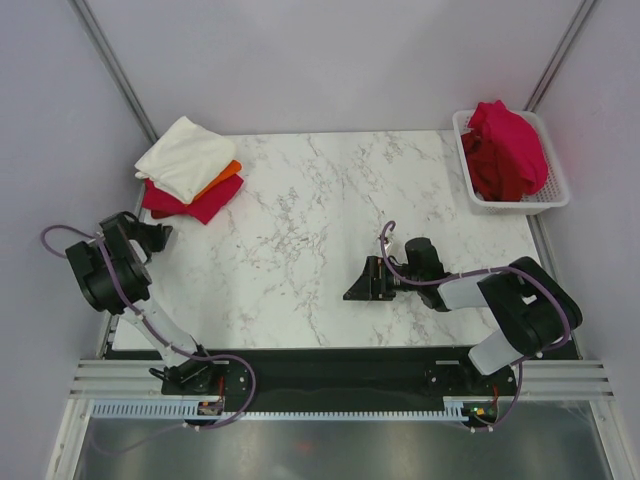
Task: Fold and stack the t-shirts
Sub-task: Reset both grippers
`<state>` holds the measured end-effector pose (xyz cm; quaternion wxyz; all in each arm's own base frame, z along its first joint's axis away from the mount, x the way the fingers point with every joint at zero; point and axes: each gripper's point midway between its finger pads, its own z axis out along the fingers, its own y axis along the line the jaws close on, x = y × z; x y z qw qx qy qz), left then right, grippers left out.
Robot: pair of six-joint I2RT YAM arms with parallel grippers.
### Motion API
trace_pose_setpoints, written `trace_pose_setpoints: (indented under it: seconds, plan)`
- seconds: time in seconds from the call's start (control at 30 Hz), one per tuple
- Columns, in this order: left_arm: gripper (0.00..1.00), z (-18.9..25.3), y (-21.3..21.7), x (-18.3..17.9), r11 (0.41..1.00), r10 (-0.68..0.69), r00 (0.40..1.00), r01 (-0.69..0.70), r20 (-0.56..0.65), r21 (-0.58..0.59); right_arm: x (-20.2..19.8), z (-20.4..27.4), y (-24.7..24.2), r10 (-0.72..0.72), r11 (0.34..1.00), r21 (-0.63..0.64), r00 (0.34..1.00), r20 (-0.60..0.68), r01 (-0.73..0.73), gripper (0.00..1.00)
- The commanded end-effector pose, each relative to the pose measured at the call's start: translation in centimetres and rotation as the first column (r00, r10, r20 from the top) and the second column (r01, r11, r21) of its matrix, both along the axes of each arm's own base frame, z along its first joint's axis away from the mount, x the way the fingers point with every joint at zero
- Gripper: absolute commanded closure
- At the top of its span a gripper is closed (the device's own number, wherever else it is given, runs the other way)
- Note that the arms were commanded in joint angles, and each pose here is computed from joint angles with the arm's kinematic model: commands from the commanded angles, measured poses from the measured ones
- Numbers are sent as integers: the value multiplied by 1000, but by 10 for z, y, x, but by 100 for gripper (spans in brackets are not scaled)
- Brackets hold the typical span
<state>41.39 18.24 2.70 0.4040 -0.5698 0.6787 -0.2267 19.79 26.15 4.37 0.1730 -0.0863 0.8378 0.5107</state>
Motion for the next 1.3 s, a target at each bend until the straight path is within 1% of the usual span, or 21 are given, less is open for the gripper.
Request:
trace_pose_setpoints:
  seconds: [0.0, 0.13, 0.33, 0.47, 0.5, 0.57, 0.7, 0.77, 0.8, 0.83, 0.87, 0.93, 1.0, 1.03, 1.07, 1.1, 1.13, 1.17, 1.2, 1.23, 1.27]
  plan:
    - [98, -17, -13, 11, 989, 90, 992, -100, -90, -110, -15, -37, -14, -18, 992, -126, 996, -86, 7, 5]
    - [98, -14, -28, 8, 992, 74, 991, -85, -111, -96, -15, -37, -14, -18, 992, -126, 996, -88, 7, 5]
    - [98, 4, -51, -25, 997, 39, 990, -47, -134, -58, -15, -37, -14, -16, 992, -125, 996, -86, 6, 5]
    - [98, 61, -61, -29, 1000, 25, 1000, -25, -1, 8, -16, -37, -14, -16, 992, -126, 996, -86, 5, 4]
    - [98, 87, -66, -30, 999, 16, 998, -19, 63, 40, -15, -36, -14, -17, 992, -127, 996, -84, 6, 4]
    - [98, 96, -82, -37, 999, -14, 996, 9, 91, 54, -15, -36, -14, -15, 992, -128, 997, -79, 5, 4]
    - [98, 165, -118, -34, 987, -115, 961, 83, 253, 135, -16, -36, -13, -11, 991, -132, 997, -76, 0, 4]
    - [98, 212, -151, -32, 972, -207, 912, 149, 354, 184, -16, -36, -13, -10, 991, -135, 997, -74, 0, 4]
    - [98, 141, -165, -74, 854, -412, 911, 394, -20, 340, -17, -36, -13, -8, 991, -136, 997, -71, -1, 4]
    - [98, 175, -193, -68, 794, -505, 863, 452, 25, 406, -16, -35, -13, -11, 991, -136, 998, -66, 2, 4]
    - [98, 183, -204, -71, 761, -537, 843, 487, -5, 427, -17, -35, -13, -11, 990, -138, 998, -65, 1, 4]
    - [98, 222, -247, -69, 623, -665, 747, 568, -20, 537, -17, -34, -12, -7, 990, -138, 998, -58, -1, 4]
    - [98, 225, -279, -83, 485, -760, 641, 672, -111, 559, -18, -31, -12, -4, 990, -144, 999, -51, -4, 4]
    - [98, 245, -291, -85, 435, -783, 611, 670, -114, 602, -15, -30, -14, -11, 988, -154, 999, -37, 5, 4]
    - [98, 249, -293, -88, 356, -785, 596, 659, -171, 662, -17, -30, -13, -5, 987, -160, 999, -33, -1, 4]
    - [98, 249, -318, -103, 253, -824, 521, 689, -221, 679, -17, -25, -13, -4, 986, -166, 1000, -25, -1, 4]
    - [97, 262, -326, -107, 199, -831, 504, 667, -237, 718, -16, -22, -13, -2, 985, -173, 1000, -14, 0, 4]
    - [93, 266, -323, -109, 160, -799, 532, 639, -282, 752, -13, -21, -14, -11, 979, -202, 1000, 11, 13, 2]
    - [71, 269, -326, -113, 82, -790, 516, 623, -330, 778, -18, -24, -21, -18, 969, -246, 1000, -10, 15, 2]
    - [55, 270, -342, -125, 5, -805, 473, 609, -359, 793, -7, -6, -18, -31, 970, -239, 998, 47, 41, 2]
    - [44, 270, -336, -126, -46, -773, 497, 577, -396, 815, 2, 0, -22, -63, 960, -267, 994, 95, 86, 2]
